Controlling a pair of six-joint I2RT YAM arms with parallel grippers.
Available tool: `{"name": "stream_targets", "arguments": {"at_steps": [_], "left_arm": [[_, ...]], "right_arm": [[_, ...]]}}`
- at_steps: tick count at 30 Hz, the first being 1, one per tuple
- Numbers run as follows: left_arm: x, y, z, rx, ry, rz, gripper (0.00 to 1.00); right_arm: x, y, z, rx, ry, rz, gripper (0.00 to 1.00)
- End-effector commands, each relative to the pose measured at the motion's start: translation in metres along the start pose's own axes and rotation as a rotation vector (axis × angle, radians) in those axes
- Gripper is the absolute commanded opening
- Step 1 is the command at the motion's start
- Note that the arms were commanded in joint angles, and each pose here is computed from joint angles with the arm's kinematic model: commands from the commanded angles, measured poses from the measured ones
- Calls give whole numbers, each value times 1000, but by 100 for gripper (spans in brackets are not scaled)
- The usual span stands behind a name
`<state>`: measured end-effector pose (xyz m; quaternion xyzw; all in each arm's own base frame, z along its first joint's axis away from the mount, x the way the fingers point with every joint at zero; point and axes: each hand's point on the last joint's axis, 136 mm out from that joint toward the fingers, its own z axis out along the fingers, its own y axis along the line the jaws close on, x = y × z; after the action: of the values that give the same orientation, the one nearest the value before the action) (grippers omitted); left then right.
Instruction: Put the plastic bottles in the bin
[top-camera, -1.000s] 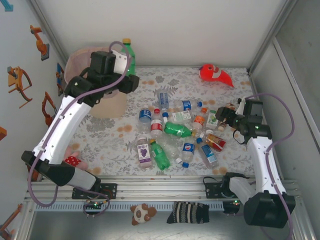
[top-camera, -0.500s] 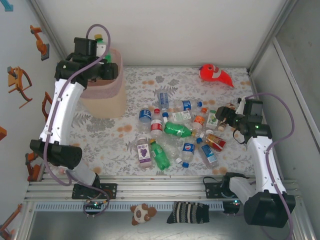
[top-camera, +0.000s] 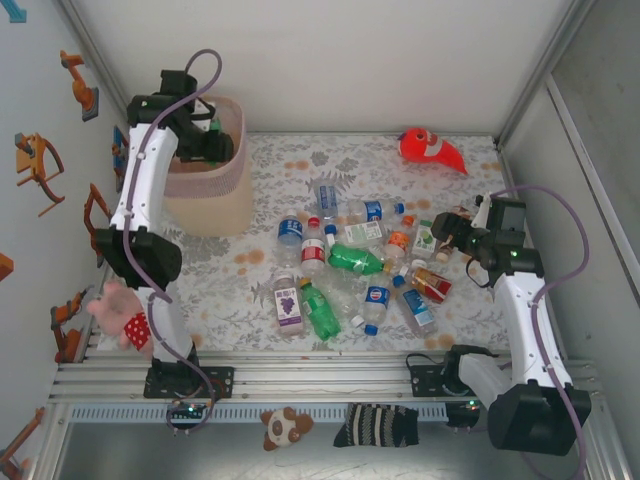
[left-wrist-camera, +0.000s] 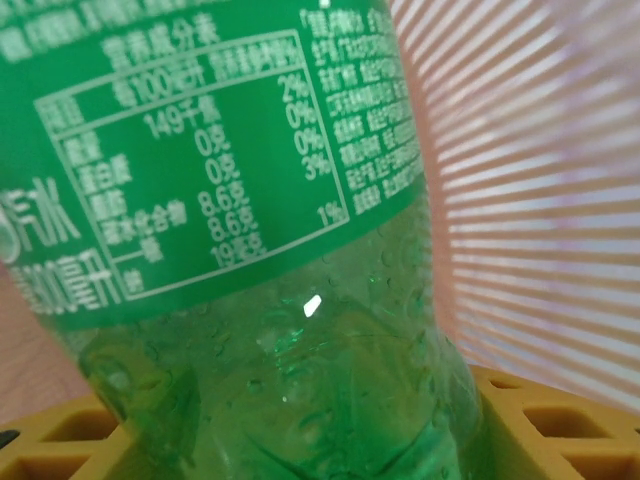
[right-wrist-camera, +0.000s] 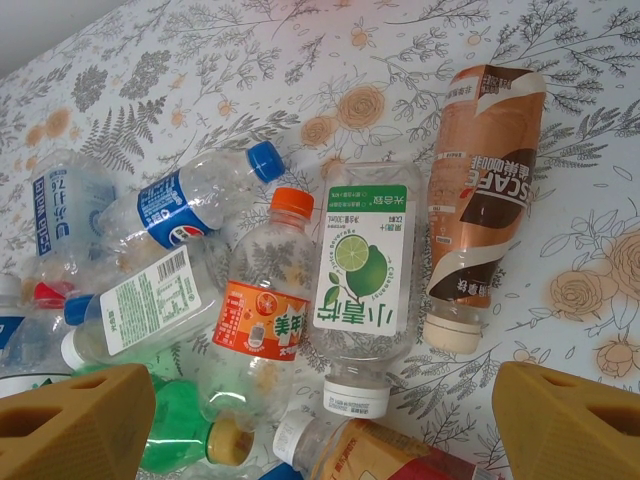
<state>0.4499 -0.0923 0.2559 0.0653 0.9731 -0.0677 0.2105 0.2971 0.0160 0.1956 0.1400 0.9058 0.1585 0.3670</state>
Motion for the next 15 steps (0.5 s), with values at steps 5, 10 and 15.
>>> {"name": "stream_targets", "arguments": {"at_steps": [5, 10, 15], "left_arm": [[19, 3, 29, 14, 137, 18, 52], [26, 5, 56, 22, 204, 11, 52], [35, 4, 81, 36, 267, 2, 52]], "right_arm": [[-11, 3, -1, -5, -28, -10, 86], [-10, 1, 1, 5, -25, -13, 87], [-11, 1, 1, 5, -30, -14, 86]]}}
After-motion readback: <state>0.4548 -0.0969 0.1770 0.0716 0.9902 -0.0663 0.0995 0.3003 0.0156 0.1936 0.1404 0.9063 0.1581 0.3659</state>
